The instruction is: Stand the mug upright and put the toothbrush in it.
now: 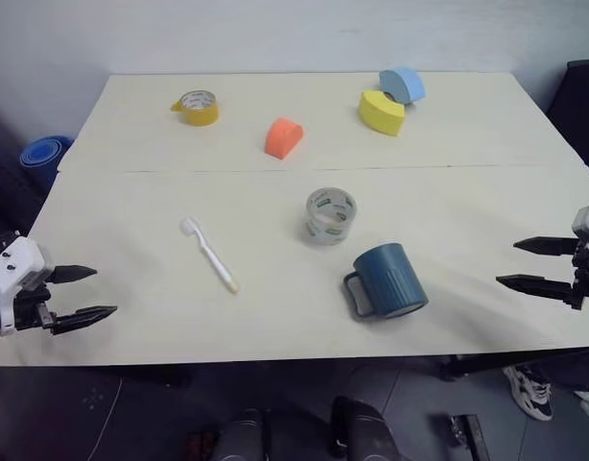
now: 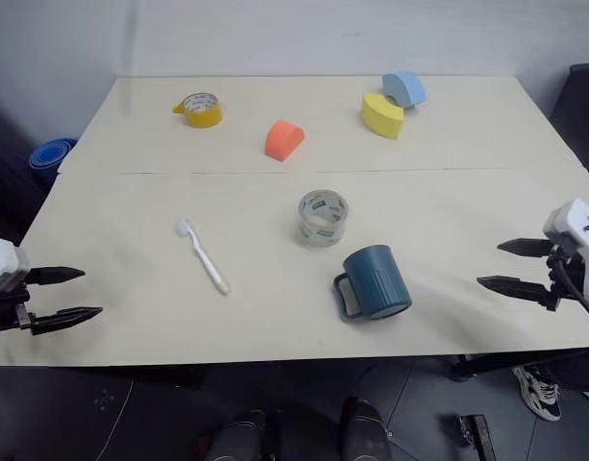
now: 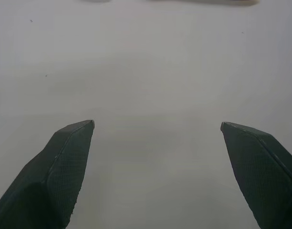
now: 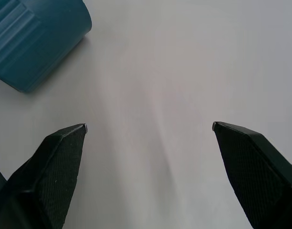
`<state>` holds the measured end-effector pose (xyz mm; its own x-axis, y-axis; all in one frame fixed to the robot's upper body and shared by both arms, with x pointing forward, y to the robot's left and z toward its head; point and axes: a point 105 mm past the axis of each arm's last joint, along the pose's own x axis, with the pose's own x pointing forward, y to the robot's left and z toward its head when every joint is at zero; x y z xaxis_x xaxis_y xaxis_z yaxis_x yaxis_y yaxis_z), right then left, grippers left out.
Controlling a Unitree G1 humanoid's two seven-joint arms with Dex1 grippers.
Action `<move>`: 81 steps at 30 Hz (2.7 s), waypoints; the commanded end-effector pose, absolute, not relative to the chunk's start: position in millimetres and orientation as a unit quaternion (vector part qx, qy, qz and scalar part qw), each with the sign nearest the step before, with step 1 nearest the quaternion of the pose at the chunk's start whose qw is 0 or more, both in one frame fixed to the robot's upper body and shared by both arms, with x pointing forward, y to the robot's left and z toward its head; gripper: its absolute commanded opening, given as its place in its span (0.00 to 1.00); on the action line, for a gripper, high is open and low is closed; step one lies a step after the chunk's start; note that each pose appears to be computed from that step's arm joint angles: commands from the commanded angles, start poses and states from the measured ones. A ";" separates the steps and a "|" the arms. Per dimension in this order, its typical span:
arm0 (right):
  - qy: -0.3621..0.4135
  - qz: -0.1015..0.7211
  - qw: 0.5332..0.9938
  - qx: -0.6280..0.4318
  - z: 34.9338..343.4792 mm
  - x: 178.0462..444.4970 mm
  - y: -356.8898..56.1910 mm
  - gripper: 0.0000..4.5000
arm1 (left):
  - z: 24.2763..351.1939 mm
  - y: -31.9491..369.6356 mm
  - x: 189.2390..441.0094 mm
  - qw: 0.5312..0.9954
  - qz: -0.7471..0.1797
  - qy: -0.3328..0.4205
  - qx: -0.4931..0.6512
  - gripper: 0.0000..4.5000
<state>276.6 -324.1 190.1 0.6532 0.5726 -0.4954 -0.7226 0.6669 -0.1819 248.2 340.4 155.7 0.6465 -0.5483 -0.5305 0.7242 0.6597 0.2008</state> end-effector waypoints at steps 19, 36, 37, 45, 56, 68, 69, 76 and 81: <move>0.153 0.368 0.898 -0.187 220.6 284.8 -307.1 0.98 | 180.7 304.8 261.7 0.894 -0.390 0.151 0.164 1.00; 0.098 0.488 0.839 -0.218 238.4 372.5 -107.4 0.74 | 250.1 167.2 236.4 0.757 -0.621 0.069 0.191 1.00; 0.106 0.489 0.836 -0.227 232.7 374.9 -103.7 0.74 | 249.6 166.8 237.1 0.755 -0.622 0.070 0.197 1.00; 0.128 0.535 0.793 -0.262 206.5 373.5 -78.2 0.74 | 245.5 170.7 246.8 0.756 -0.614 0.070 0.215 1.00; 0.142 0.549 0.758 -0.322 193.7 389.5 -61.6 0.61 | 250.4 167.5 252.5 0.758 -0.612 0.052 0.217 1.00; 0.117 0.561 0.747 -0.336 213.7 392.2 -57.0 0.06 | 247.9 163.3 249.0 0.756 -0.618 0.055 0.209 1.00; 0.108 0.557 0.751 -0.338 222.1 392.2 -59.7 0.06 | 247.6 161.5 248.3 0.754 -0.622 0.054 0.205 1.00; 0.068 0.437 0.830 -0.341 287.8 394.4 -141.8 0.06 | 247.2 143.0 247.9 0.731 -0.655 0.040 0.190 1.00; 0.124 0.306 0.879 -0.345 288.6 364.7 -241.3 0.06 | 256.1 132.3 252.4 0.717 -0.676 0.018 0.168 1.00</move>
